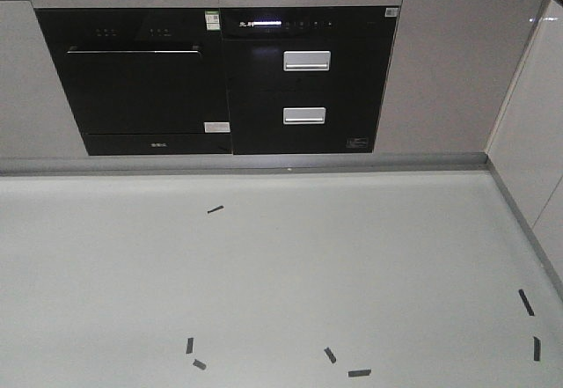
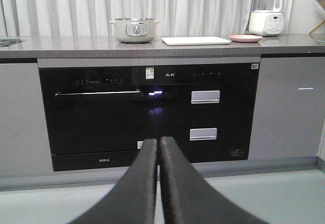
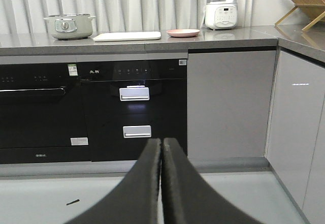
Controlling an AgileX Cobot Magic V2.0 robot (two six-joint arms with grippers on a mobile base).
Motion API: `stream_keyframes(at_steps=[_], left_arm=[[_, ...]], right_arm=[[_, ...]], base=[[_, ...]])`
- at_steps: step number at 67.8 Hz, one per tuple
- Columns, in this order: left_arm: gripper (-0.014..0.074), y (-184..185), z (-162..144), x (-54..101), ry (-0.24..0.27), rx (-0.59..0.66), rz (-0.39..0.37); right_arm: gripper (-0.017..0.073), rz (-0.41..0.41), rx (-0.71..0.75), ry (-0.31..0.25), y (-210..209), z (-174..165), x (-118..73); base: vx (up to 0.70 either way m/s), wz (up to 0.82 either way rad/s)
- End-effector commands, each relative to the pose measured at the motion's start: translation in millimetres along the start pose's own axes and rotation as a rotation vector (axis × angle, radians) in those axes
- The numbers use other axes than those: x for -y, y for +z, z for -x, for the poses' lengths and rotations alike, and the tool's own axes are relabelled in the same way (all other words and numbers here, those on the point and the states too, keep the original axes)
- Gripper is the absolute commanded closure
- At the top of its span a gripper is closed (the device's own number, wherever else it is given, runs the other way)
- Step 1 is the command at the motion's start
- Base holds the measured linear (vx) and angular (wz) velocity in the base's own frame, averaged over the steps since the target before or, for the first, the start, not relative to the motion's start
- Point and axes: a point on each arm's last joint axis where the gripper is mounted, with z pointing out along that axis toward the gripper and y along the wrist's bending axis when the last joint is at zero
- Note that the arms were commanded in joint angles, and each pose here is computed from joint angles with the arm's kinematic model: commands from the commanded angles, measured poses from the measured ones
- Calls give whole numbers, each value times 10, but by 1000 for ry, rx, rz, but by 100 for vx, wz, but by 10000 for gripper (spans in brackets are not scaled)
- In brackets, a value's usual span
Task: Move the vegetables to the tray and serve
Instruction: 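Drive the base toward the counter with the pot, tray and plate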
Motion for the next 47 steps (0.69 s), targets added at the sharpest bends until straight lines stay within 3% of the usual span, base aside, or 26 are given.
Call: stream_keyframes(at_steps=[1,47], left_arm=[[599,-2,-16,-2,-11,60,-2],[599,-2,-16,-2,-11,60,-2]], right_arm=[[565,1,70,-16,-2,21,-1],[565,1,70,-16,-2,21,-1]], base=[[19,3],[25,0]])
